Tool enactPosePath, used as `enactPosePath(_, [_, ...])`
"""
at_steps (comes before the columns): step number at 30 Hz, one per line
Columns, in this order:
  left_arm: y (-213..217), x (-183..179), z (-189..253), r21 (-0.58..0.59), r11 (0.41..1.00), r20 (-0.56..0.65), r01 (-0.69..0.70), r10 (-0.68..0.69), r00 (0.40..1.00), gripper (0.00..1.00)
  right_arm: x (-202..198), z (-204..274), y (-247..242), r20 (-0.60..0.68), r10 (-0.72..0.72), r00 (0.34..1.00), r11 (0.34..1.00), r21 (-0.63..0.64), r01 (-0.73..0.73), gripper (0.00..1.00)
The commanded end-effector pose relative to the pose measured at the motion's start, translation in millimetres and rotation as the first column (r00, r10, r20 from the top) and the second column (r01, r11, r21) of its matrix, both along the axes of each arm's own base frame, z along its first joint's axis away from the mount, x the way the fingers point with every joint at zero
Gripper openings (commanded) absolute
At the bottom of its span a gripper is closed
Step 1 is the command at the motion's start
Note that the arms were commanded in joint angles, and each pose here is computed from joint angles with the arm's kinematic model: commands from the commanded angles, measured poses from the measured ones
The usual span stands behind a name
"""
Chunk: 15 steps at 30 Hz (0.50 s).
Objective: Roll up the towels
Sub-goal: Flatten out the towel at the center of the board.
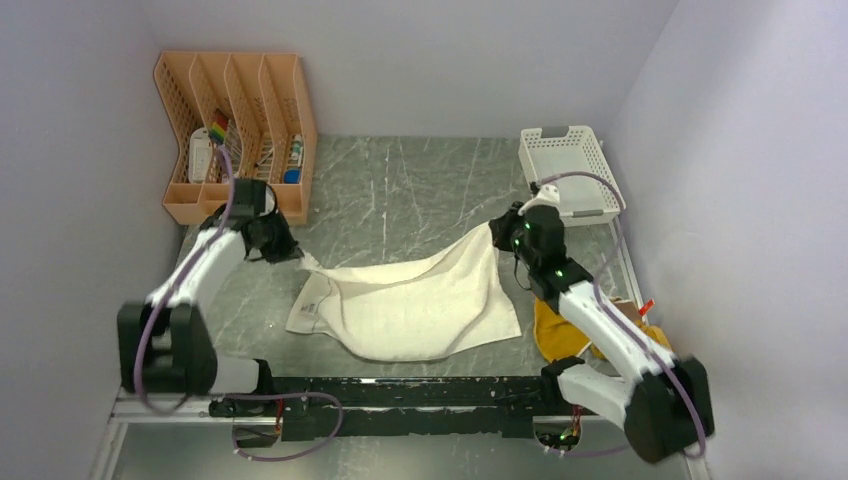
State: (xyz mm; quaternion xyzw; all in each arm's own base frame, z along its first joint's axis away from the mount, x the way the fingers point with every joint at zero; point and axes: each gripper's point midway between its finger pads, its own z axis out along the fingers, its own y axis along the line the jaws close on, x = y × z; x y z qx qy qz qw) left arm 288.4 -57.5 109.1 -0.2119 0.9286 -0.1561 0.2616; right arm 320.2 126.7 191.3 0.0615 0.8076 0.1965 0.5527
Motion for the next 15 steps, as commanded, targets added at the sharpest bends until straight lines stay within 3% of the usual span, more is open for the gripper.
enactPosePath(1, [-14.4,100.6,24.6,-0.054,0.998,0.123,0.035,-0.028,0.992,0.07,70.1,3.0,-13.8,0.025,-0.167,0.986,0.983,0.076,0.165,0.0])
enactPosePath(9, [-30.9,228.0,18.9,-0.028,0.996,0.092,0.089,-0.086,0.992,0.09,172.7,-52.8,-50.5,-0.133,-0.259,0.957,0.953,0.128,0.276,0.0])
enactPosePath(10, [-32.7,239.5,18.2,-0.023,0.995,0.094,0.098,-0.095,0.991,0.17,183.2,-52.6,-50.9,-0.131,-0.248,0.96,0.956,0.128,0.264,0.0])
enactPosePath(12, [-34.2,259.4,14.6,-0.011,0.994,0.095,0.107,-0.106,0.99,0.4,202.1,-55.2,-51.4,-0.127,-0.217,0.968,0.965,0.122,0.232,0.14])
enactPosePath(13, [-34.6,267.7,11.0,-0.007,0.994,0.096,0.113,-0.112,0.989,0.54,211.8,-53.4,-52.4,-0.118,-0.206,0.971,0.969,0.116,0.22,0.27])
enactPosePath(14, [-35.4,279.2,19.2,-0.001,0.993,0.125,0.12,-0.119,0.985,0.77,220.8,-51.0,-53.5,-0.11,-0.197,0.974,0.972,0.11,0.208,0.51])
enactPosePath(15, [-34.5,286.3,19.8,0.008,0.993,0.133,0.121,-0.121,0.984,0.93,229.7,-43.8,-53.3,-0.092,-0.177,0.98,0.977,0.107,0.187,0.62])
